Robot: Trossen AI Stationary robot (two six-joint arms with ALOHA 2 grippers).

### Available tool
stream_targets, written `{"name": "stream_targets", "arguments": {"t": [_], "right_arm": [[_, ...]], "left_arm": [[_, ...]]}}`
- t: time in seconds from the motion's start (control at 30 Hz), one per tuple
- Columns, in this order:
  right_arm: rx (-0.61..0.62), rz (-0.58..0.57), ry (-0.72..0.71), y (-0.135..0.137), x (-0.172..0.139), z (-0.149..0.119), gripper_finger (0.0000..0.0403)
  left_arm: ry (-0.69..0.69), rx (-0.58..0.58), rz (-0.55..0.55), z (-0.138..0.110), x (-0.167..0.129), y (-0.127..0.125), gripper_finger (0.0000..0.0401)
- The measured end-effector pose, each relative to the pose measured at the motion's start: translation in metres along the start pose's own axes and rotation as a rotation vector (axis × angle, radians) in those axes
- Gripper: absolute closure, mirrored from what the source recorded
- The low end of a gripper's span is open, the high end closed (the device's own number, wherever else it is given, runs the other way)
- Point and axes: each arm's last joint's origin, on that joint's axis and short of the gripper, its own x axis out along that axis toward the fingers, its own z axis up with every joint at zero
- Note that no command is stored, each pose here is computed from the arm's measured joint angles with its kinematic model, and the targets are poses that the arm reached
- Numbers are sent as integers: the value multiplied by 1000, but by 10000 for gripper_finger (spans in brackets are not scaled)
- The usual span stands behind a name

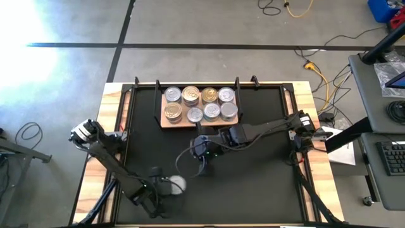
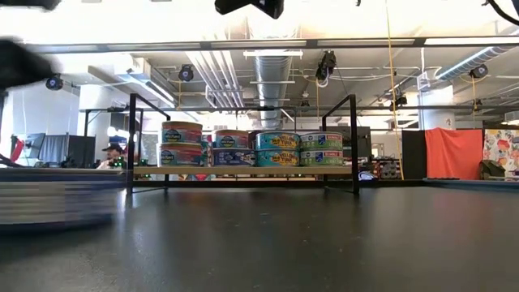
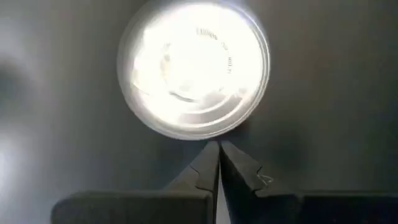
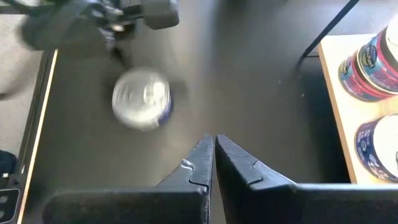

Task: Stack canned seafood by type on shelf
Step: Stack the blue tuna can on top of the other blue tuna can on the shelf

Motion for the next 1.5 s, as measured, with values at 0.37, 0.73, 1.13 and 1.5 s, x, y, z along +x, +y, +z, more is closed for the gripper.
{"name": "stream_targets", "arguments": {"t": [0.37, 0.73, 1.13, 1.5], "right_arm": [[55, -6, 127, 16, 15, -26, 390], [147, 81, 255, 72, 57, -95, 390], [408, 140, 53, 79, 103, -143, 390], [456, 128, 56, 74, 110, -160, 390]], "left_arm": [[-188, -3, 272, 52, -40, 15, 401], [-96, -48, 259, 30, -5, 30, 401], [-217, -114, 177, 53, 55, 53, 401], [-234, 22, 111, 62, 64, 49, 401]]}}
